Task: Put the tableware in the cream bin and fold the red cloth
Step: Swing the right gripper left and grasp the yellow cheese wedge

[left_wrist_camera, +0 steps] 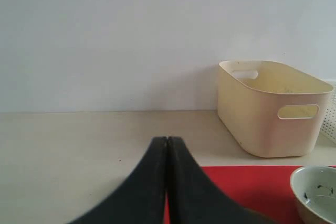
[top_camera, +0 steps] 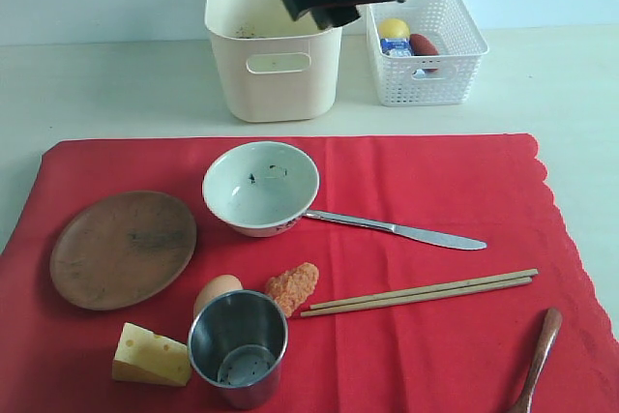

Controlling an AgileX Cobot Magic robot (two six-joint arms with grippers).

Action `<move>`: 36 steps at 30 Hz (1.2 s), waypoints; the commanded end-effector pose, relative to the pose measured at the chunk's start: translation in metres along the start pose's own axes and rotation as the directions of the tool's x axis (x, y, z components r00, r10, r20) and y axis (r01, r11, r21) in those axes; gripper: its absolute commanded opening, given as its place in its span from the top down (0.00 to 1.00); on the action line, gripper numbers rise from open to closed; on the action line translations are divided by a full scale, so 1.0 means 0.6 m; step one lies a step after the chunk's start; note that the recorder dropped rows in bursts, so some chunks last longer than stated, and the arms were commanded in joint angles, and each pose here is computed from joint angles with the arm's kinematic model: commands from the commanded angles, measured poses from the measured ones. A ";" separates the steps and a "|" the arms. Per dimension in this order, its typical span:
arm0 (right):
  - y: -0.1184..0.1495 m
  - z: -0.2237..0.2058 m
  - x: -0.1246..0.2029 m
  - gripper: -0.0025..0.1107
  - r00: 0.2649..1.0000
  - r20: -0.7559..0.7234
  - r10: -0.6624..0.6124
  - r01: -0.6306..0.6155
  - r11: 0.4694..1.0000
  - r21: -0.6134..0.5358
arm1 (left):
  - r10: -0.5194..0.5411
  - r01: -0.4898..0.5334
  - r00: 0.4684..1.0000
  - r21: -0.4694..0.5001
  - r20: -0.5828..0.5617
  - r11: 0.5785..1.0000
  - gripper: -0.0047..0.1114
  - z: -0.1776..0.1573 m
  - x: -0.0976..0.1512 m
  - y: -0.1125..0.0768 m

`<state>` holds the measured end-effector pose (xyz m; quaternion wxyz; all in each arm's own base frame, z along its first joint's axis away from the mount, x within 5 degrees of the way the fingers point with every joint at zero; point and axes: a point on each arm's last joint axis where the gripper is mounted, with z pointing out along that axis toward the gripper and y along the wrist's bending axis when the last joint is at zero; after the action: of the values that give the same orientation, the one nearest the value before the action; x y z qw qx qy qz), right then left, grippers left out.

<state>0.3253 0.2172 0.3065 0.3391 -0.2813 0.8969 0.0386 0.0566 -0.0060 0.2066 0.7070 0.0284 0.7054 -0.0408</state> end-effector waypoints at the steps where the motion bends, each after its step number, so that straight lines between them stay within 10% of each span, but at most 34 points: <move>1: 0.065 -0.014 -0.003 0.44 0.995 0.020 -0.102 0.103 0.992 -0.069 | -0.003 0.003 1.000 0.006 -0.001 1.000 0.94 -0.001 0.002 -0.001; 36: 0.415 0.039 0.135 0.44 0.838 -0.051 -0.543 0.460 0.754 -0.469 | -0.003 0.003 1.000 0.006 -0.001 1.000 0.94 -0.001 0.002 -0.001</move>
<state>0.1618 0.3888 0.2137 0.1856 -0.5724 0.7894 0.1215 0.0566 -0.0060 0.2066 0.7070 0.0284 0.7054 -0.0408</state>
